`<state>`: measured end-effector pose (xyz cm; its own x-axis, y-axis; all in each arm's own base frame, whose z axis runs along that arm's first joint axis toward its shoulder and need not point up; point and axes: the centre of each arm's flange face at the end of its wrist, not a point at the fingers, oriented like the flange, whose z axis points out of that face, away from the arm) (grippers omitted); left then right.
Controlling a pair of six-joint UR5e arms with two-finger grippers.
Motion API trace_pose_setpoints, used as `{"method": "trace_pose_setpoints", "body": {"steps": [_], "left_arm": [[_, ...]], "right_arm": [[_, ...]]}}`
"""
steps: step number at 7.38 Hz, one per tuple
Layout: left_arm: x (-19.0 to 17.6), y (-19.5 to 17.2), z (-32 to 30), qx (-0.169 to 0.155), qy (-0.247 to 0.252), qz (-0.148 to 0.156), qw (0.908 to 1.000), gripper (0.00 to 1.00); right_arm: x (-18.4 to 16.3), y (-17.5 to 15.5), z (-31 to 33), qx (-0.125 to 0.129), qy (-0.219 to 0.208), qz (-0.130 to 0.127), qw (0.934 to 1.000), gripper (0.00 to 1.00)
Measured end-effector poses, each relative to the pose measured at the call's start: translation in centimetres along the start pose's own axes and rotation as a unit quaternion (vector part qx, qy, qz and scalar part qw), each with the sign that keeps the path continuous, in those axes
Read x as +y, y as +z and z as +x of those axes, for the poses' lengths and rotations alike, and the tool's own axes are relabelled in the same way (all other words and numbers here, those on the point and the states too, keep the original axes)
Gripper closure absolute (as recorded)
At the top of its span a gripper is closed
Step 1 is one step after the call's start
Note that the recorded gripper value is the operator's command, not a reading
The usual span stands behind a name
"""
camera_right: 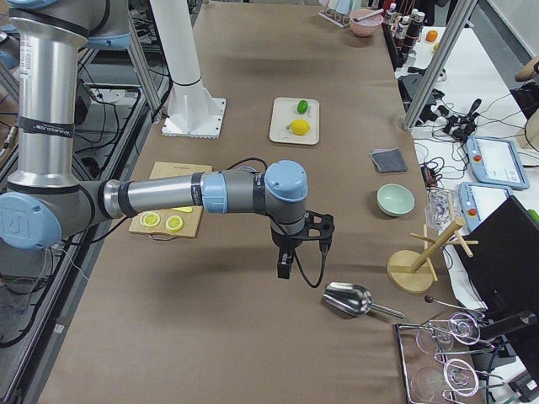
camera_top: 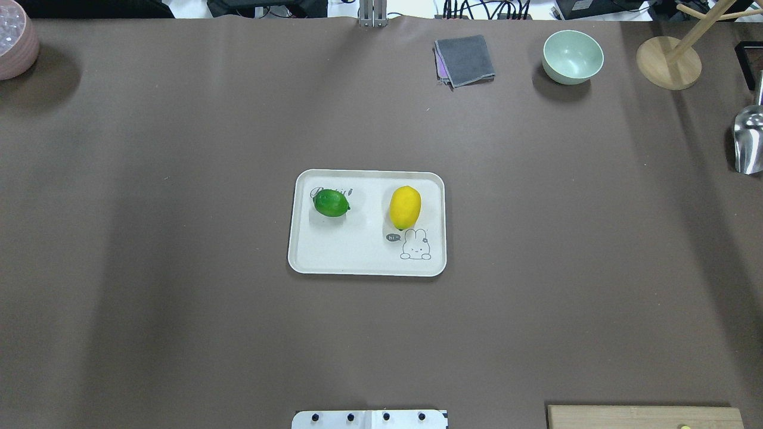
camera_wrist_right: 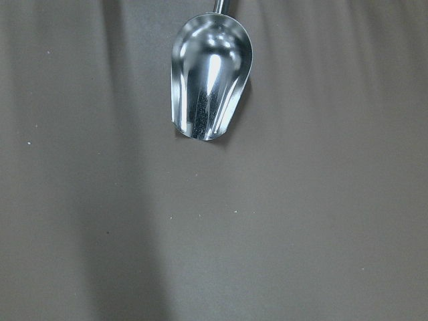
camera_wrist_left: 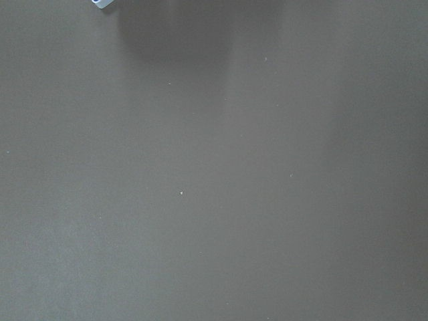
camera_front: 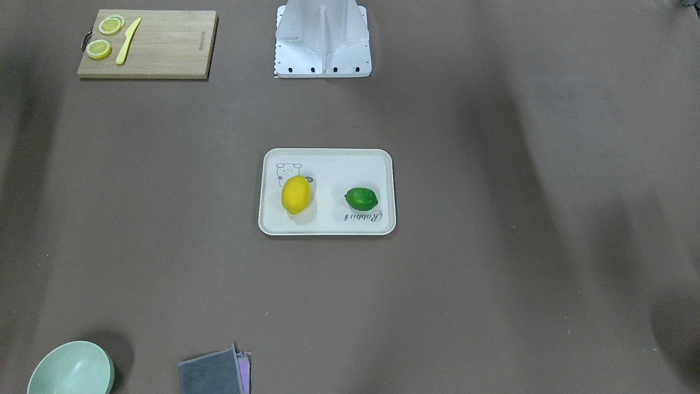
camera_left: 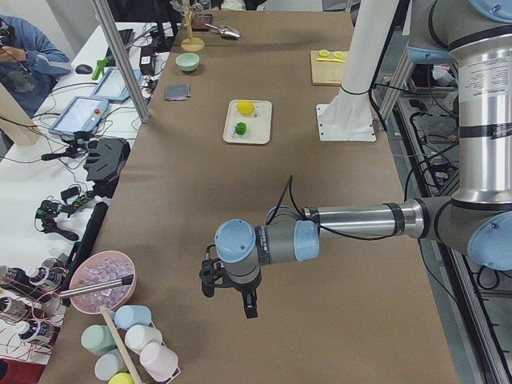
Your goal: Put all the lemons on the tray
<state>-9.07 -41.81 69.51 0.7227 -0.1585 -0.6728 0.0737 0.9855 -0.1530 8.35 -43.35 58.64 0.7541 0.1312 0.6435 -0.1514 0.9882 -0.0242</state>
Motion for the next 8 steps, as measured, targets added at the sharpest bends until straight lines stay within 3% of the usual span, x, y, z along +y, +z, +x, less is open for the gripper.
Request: {"method": "trace_pose_setpoints", "body": {"steps": [8], "left_arm": [[0.35,-0.09,0.08,0.000,0.001,0.001,1.0000,0.02]], "right_arm": [[-0.03,-0.02,-0.04,0.000,0.000,0.000,1.0000,0.00]]}}
